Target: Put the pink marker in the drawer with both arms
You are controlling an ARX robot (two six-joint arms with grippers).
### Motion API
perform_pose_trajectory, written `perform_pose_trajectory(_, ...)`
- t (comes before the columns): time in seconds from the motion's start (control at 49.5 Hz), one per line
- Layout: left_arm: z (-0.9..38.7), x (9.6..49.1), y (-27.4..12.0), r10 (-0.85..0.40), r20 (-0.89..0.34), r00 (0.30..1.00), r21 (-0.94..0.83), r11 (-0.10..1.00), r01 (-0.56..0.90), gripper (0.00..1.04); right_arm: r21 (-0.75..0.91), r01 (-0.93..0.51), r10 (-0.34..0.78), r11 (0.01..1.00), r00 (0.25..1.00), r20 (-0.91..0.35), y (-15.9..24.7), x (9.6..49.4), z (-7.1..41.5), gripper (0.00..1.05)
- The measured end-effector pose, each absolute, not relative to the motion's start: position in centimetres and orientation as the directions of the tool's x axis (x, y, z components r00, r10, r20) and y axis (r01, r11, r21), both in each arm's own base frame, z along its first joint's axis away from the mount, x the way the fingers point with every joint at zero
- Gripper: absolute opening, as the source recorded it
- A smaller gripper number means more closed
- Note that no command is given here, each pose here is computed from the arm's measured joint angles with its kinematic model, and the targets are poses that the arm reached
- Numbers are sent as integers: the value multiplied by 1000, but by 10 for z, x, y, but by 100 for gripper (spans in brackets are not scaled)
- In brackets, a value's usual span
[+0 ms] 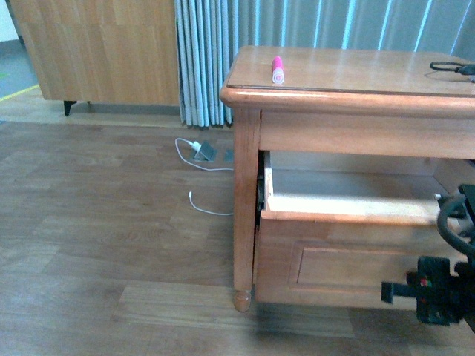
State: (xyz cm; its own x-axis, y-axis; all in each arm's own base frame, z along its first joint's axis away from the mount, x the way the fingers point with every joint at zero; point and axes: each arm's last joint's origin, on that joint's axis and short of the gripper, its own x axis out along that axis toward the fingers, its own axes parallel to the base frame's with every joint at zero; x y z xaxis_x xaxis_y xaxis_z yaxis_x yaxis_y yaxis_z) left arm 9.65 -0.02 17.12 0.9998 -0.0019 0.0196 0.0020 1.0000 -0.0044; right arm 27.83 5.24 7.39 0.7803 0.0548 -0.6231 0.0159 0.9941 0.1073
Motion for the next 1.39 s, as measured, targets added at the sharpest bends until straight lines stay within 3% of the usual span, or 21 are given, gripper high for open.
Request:
perform_pose_trajectory(0.04, 171, 96, 0, -2, 20, 1000, -4, 1000, 2, 99, 108, 13, 58, 994, 778, -626, 52, 273, 74, 23)
perform_pose_trajectory(0.222, 171, 96, 0, -2, 20, 1000, -4, 1000, 2, 99, 122, 15, 70, 992, 748, -660, 46, 238, 80, 58)
perform_pose_trajectory(0.303, 171, 96, 0, -2, 20, 1000, -4, 1000, 2, 99, 144, 22, 76, 989, 763, -642, 43, 229, 94, 70)
perform_pose_trajectory(0.424, 171, 96, 0, -2, 20, 1000, -4, 1000, 2, 99, 194, 34, 89, 980, 801, -592, 33, 197, 128, 98)
perform_pose_trajectory(0.606, 171, 96, 0, -2, 20, 1000, -4, 1000, 2, 99, 249, 29, 89, 968, 889, -448, 13, 148, 182, 96)
perform_pose_trajectory(0.849, 171, 96, 0, -2, 20, 1000, -4, 1000, 2, 99, 262, 8, 87, 965, 934, -347, 0, 111, 200, 96)
perform_pose_trajectory(1.091, 171, 96, 0, -2, 20, 1000, -4, 1000, 2, 99, 272, 96, -18, 957, 961, -275, -15, 98, 195, 96)
perform_pose_trajectory(1.334, 171, 96, 0, -2, 20, 1000, -4, 1000, 2, 99, 273, 100, -20, 957, 960, -278, -15, 98, 193, 96)
perform_pose_trajectory(1.395, 171, 96, 0, -2, 20, 1000, -4, 1000, 2, 99, 215, 50, -11, 975, 984, -177, -15, 99, 190, 89)
